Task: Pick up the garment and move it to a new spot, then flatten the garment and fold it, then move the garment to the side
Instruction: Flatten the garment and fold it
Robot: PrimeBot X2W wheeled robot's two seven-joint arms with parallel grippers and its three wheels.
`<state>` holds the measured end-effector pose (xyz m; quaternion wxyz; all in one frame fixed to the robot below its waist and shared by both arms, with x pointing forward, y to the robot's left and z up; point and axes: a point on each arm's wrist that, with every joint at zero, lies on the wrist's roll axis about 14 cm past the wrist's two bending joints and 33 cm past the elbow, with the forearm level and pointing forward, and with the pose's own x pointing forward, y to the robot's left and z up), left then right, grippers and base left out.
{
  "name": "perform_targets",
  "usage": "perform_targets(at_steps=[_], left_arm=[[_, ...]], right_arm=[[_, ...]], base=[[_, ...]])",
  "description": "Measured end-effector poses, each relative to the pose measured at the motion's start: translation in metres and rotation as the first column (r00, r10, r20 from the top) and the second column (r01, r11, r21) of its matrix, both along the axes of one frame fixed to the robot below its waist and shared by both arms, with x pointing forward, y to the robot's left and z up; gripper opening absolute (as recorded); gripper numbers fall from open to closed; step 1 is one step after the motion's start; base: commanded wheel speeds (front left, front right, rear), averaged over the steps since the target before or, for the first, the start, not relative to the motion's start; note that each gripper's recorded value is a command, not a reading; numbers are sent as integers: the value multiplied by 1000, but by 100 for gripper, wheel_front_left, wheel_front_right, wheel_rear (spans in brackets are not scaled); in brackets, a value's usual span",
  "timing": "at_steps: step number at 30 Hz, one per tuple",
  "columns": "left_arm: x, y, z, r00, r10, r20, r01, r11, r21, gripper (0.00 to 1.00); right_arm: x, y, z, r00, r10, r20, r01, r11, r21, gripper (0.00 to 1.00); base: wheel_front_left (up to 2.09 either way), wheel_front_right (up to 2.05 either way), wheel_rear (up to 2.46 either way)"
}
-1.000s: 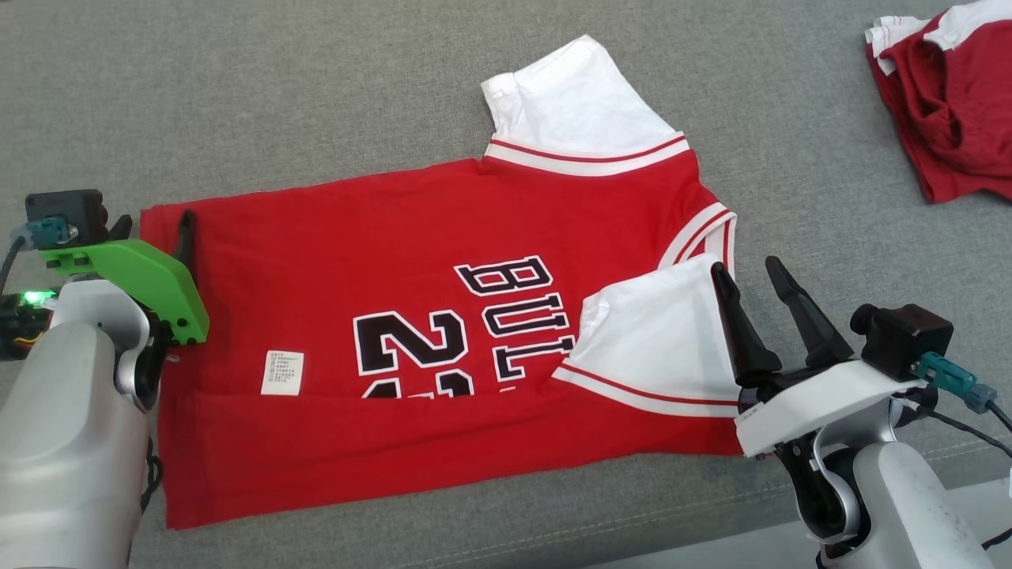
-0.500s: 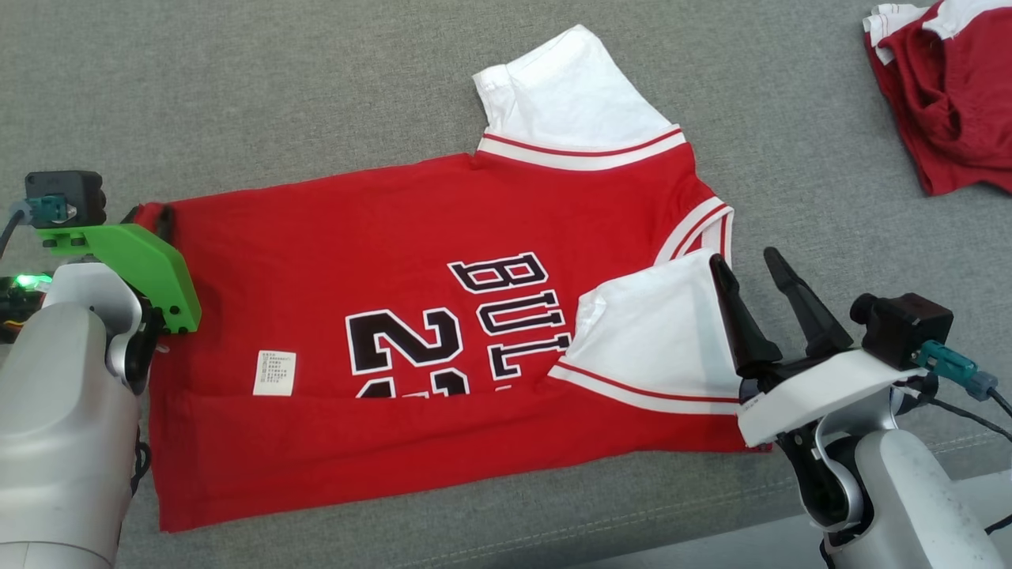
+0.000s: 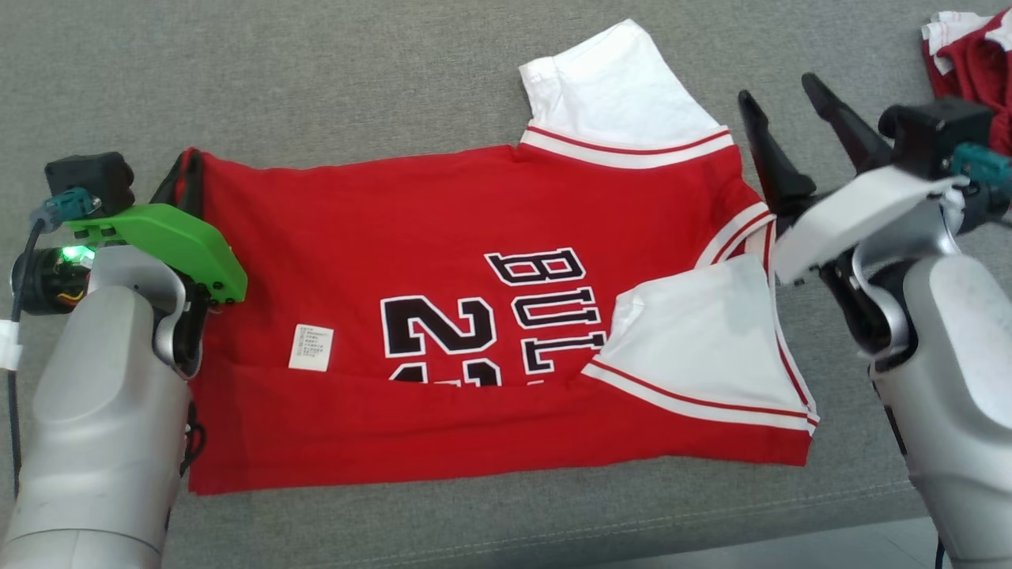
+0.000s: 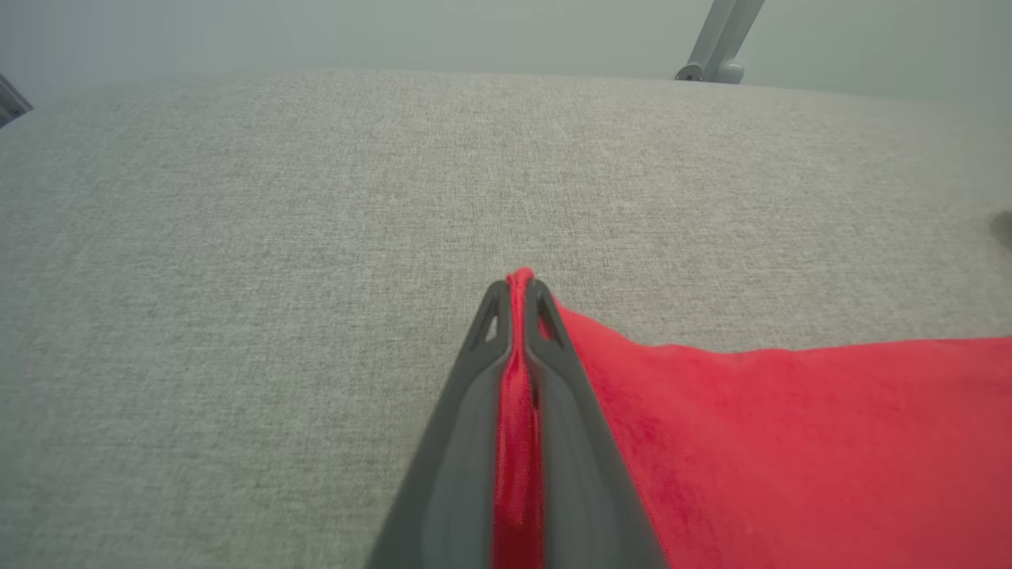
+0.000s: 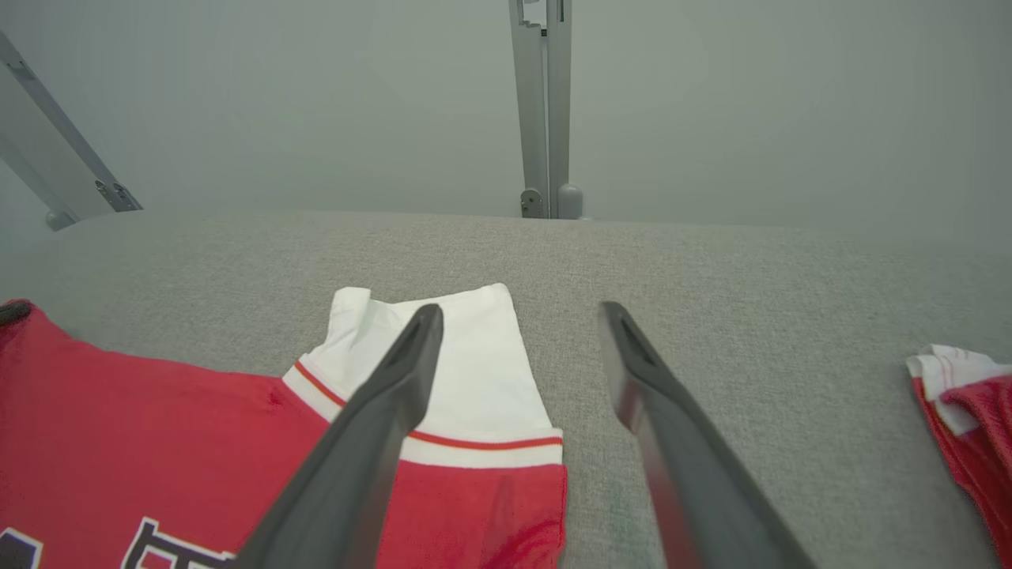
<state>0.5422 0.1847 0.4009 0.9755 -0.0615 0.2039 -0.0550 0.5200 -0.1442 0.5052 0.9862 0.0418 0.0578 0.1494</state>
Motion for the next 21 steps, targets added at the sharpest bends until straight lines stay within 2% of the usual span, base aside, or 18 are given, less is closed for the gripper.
perform_targets(at_steps=[4, 12, 21], left_arm=[[-2, -5, 10, 998, 15, 68, -12, 999, -42, 0], [-15, -4, 10, 995, 36, 97, -30, 998, -59, 0], [-11, 7, 7, 990, 76, 117, -68, 995, -69, 0]], right_arm=[[35, 14, -2, 998, 33, -57, -35, 999, -42, 100], [94, 39, -29, 973, 44, -225, -66, 994, -89, 100], [120, 62, -96, 900, 32, -435, -105, 984, -145, 100]], base=[[0, 0, 0], [0, 0, 0], [0, 0, 0]])
